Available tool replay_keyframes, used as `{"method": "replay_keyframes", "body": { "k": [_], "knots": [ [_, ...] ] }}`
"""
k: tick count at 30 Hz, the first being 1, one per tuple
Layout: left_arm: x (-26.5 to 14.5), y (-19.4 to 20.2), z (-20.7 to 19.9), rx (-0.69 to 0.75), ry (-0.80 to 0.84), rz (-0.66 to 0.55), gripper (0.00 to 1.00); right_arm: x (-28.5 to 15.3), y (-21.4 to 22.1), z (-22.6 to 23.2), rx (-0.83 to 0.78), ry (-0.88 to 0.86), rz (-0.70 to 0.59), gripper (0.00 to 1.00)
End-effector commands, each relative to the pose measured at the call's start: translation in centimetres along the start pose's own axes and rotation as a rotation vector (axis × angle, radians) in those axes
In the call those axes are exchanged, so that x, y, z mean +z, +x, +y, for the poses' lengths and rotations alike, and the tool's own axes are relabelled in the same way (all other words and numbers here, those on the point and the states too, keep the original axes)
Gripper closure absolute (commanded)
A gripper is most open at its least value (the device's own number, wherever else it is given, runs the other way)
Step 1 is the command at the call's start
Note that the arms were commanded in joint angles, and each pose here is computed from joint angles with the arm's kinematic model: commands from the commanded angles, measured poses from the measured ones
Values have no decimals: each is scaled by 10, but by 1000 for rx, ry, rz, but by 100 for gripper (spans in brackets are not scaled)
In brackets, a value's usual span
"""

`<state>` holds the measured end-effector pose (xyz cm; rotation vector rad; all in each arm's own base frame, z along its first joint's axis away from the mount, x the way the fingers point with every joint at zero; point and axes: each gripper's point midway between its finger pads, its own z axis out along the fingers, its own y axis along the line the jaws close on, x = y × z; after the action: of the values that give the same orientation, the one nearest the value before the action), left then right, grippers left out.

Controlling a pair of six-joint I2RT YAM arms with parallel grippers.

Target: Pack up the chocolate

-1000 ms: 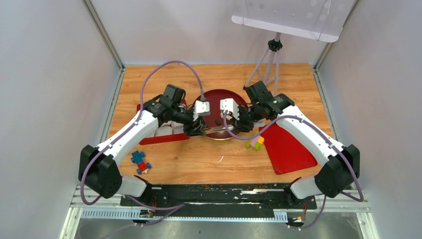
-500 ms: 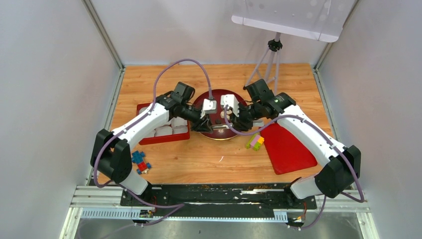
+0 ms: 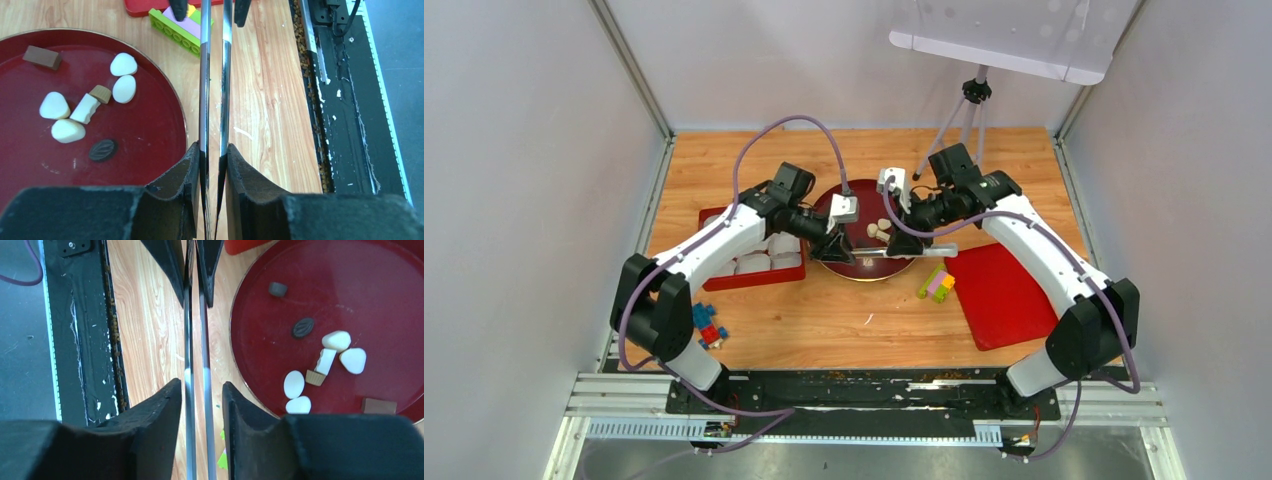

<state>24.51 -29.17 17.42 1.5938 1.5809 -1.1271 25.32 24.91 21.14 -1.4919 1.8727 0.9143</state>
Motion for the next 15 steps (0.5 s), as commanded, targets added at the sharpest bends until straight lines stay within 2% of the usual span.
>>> {"method": "replay_keyframes", "body": {
  "k": [1, 3, 8, 15],
  "knots": [
    [-1, -24, 2, 24, 34, -72, 87, -4, -25, 4, -39, -66, -71, 59],
    [0, -22, 2, 17, 37, -72, 87, -2, -19, 3, -34, -79, -47, 54],
    [0, -22, 3, 12, 36, -71, 88, 1, -5, 1, -43, -80, -5, 53],
    [-3, -24, 5, 3, 36, -88, 88, 8, 18, -1, -40, -89, 58, 44]
  ]
}}
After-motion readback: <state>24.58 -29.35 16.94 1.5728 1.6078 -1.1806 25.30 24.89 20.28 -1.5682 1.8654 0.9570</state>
